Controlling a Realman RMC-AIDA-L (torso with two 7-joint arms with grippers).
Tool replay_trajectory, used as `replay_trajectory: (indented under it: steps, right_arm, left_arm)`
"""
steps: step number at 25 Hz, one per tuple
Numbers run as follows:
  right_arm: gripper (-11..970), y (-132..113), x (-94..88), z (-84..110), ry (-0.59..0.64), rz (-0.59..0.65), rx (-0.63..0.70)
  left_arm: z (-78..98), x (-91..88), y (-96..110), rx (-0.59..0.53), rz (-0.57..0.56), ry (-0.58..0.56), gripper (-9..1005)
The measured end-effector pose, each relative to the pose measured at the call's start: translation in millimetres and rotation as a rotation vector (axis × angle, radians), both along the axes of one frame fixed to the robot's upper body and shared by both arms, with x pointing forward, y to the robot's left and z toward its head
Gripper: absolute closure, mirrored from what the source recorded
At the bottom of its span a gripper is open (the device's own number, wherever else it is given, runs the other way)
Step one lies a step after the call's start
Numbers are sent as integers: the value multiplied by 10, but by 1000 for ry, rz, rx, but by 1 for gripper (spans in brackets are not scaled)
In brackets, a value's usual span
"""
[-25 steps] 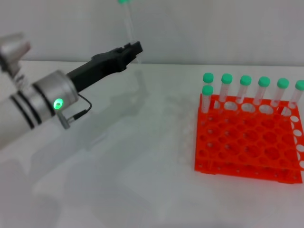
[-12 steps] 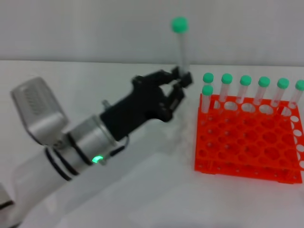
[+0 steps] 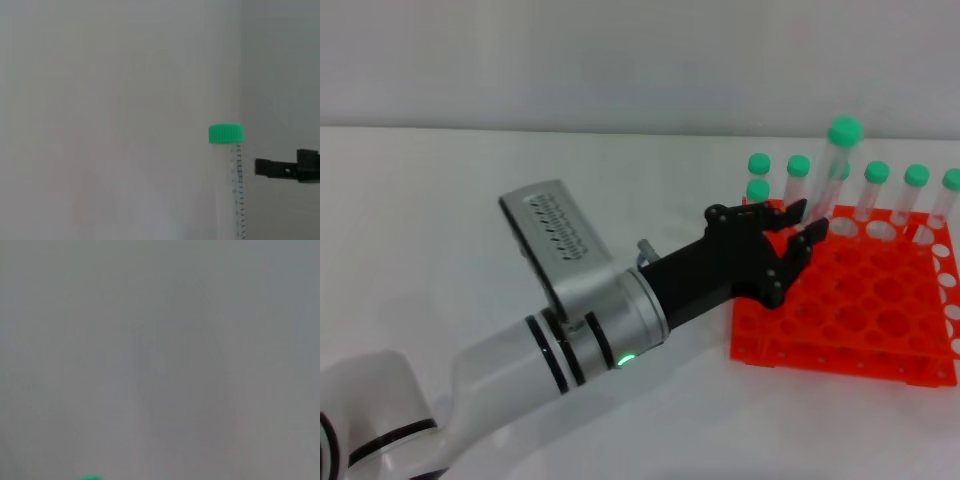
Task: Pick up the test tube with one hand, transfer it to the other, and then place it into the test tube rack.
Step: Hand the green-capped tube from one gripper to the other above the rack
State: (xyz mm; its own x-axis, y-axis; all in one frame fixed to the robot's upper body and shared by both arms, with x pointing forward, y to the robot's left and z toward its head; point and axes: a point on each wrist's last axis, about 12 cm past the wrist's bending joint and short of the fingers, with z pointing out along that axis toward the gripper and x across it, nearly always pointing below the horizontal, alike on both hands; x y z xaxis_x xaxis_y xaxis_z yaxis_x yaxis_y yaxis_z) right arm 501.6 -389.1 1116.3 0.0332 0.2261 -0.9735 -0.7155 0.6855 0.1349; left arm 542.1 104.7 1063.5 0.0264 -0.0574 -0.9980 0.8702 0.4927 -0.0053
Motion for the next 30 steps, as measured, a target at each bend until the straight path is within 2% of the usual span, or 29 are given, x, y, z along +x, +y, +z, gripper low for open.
replay_trajectory:
  steps: [6, 9, 16, 25, 30]
  right_arm:
    - [84, 412, 216, 40, 25, 199, -64]
    - [84, 562, 316, 48, 38, 251, -82]
    - [86, 756, 435, 4, 69, 252, -72]
    - [89, 932, 485, 2, 71, 291, -65]
    - [170, 978, 497, 11, 61, 291, -50]
  left_arm:
    - [-10, 25, -131, 58, -1, 3, 736]
    - [-8, 24, -150, 63, -2, -1, 732]
    - [-13, 20, -159, 76, -2, -15, 722]
    - [-6, 46, -215, 104, -5, -23, 710]
    - [-4, 46, -220, 104, -6, -24, 703]
